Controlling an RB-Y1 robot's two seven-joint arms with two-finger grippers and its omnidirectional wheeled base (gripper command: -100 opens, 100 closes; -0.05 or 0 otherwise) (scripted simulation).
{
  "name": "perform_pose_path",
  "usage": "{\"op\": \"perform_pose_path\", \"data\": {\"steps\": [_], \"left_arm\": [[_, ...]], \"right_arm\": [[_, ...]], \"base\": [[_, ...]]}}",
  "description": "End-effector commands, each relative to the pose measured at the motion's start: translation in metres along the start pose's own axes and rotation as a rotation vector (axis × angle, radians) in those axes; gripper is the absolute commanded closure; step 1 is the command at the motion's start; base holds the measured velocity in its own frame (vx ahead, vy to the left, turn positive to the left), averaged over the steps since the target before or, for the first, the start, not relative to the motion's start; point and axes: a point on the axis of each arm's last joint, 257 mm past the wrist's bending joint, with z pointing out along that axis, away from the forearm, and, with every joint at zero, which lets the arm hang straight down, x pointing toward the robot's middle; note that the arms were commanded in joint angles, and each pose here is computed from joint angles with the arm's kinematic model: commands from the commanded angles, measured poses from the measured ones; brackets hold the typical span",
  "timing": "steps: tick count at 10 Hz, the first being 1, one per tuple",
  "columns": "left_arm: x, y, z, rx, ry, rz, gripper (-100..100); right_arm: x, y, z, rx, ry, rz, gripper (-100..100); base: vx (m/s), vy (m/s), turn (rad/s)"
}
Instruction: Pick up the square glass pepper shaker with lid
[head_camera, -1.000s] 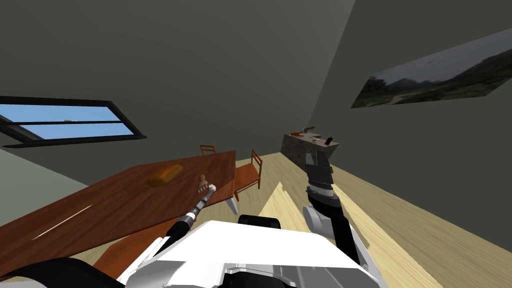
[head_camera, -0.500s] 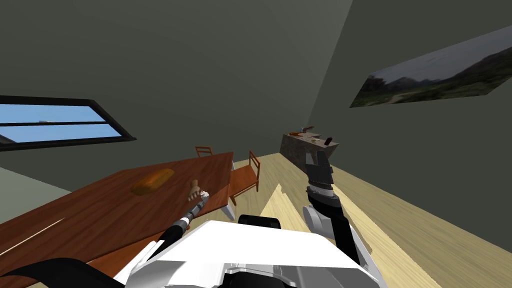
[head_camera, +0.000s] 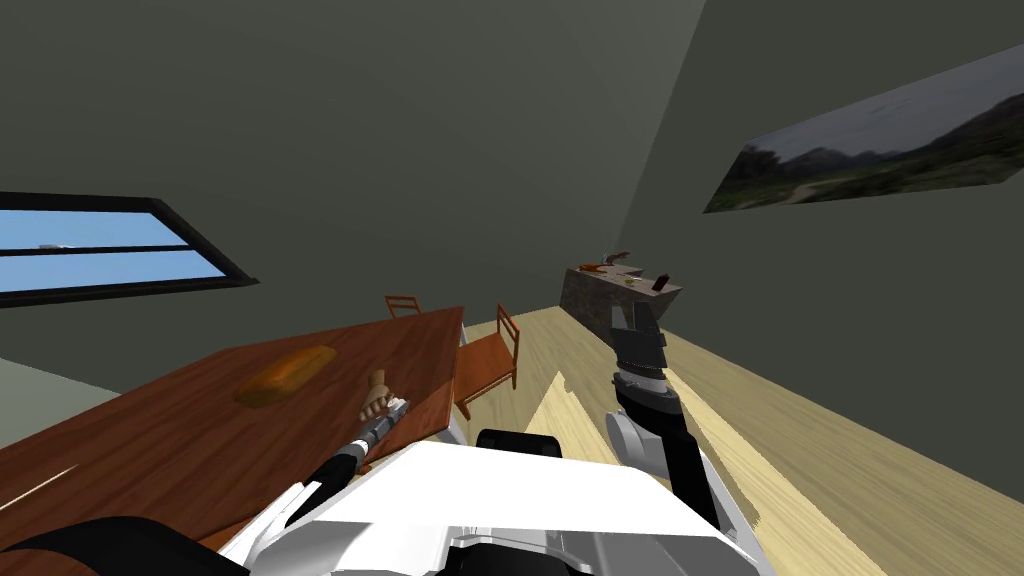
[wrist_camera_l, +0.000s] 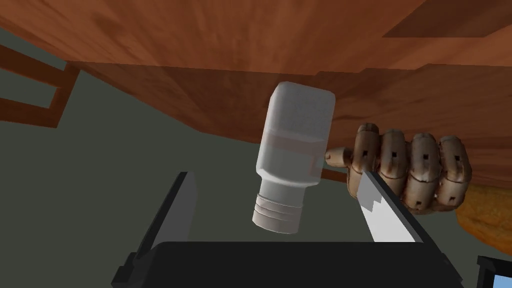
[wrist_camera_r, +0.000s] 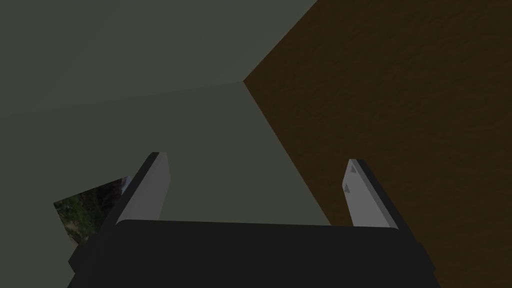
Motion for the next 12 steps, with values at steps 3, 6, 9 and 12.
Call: {"op": "perform_pose_path", "data": {"steps": [3, 6, 9, 12], "left_arm": [[0.004, -0.003, 0.007, -0.007, 0.0, 0.004, -100], [0.006, -0.005, 0.011, -0.008, 0.001, 0.003, 100], [0.003, -0.007, 0.012, -0.002, -0.007, 0.0, 100], [0.002, -0.001, 0.004, -0.005, 0.0, 0.005, 100]], "right_arm": [[0.0, 0.0, 0.0, 0.0, 0.0, 0.0, 0], [0.0, 0.0, 0.0, 0.0, 0.0, 0.0, 0], [0.0, 0.0, 0.0, 0.0, 0.0, 0.0, 0], [0.0, 0.0, 0.0, 0.0, 0.0, 0.0, 0]], "base": [[0.025, 0.02, -0.011], [0.013, 0.033, -0.017], [0.0, 0.0, 0.0], [-0.001, -0.009, 0.009]]}}
